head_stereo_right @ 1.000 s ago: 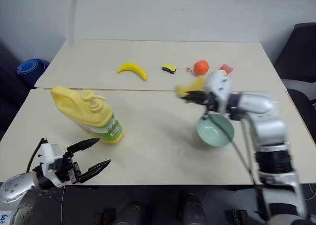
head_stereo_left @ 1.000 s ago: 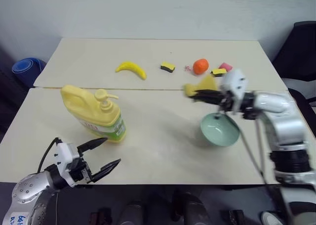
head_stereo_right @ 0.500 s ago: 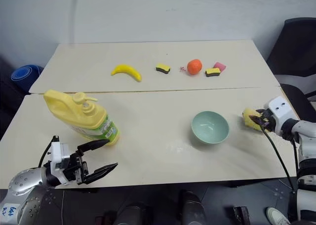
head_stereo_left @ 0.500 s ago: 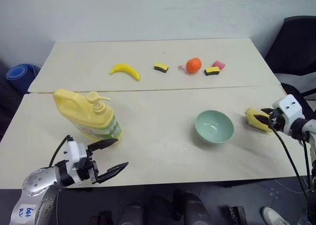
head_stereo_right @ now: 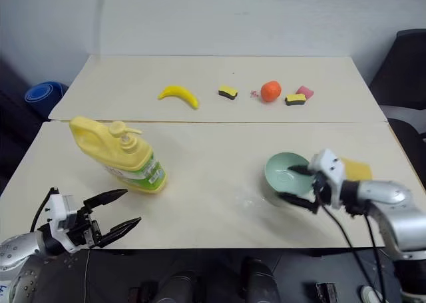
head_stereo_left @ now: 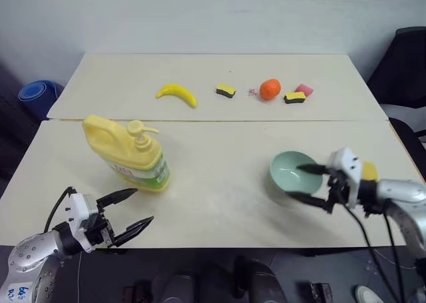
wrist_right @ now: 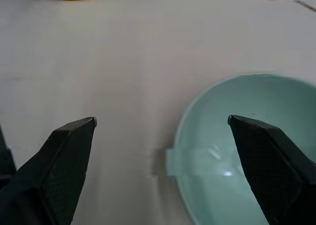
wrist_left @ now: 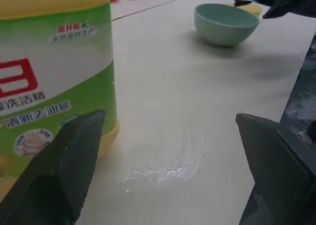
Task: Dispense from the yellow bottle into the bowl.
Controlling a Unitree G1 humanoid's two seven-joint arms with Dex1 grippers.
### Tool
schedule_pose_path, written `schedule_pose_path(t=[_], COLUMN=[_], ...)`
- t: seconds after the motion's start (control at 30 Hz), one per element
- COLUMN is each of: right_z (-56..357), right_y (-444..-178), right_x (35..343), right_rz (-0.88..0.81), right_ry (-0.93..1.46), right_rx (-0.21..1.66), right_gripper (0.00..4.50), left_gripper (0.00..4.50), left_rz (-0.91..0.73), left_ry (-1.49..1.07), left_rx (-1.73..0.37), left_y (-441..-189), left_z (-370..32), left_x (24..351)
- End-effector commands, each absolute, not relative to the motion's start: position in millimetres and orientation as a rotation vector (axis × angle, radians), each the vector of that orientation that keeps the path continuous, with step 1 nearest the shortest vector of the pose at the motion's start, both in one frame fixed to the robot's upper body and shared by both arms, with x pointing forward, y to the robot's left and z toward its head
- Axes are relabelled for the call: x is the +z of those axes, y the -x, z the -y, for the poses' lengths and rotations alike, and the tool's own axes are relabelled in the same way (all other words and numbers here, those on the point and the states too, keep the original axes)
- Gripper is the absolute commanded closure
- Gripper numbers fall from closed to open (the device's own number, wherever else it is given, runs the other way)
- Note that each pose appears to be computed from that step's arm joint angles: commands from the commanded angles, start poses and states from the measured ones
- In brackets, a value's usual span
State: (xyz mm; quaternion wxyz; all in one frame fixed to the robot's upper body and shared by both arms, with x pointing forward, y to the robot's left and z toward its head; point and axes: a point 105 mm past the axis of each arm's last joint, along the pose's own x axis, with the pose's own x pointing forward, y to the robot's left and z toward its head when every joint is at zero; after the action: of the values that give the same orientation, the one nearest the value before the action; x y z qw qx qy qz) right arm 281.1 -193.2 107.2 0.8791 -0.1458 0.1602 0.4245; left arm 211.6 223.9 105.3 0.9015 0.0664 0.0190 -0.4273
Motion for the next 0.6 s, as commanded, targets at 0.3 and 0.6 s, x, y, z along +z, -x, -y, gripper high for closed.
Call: schedule_pose_path(t=[0.3,0.6], right_z=[181,150], right_y=[-306,-296], right_x=[75,120], right_rz=[-0.293,-0.123], right_ry=[0.462,0.641], right_rx=[0.819,1.118], right_gripper=[2.05,4.43], left_gripper=[0.0,0.0], left_rz=[0.012,-0.005], left_ry=[-0.154,-0.003], left_rx=[-0.845,-0.819], left_y=[-209,-179], left_z=[-228,-247], left_x=[121,164])
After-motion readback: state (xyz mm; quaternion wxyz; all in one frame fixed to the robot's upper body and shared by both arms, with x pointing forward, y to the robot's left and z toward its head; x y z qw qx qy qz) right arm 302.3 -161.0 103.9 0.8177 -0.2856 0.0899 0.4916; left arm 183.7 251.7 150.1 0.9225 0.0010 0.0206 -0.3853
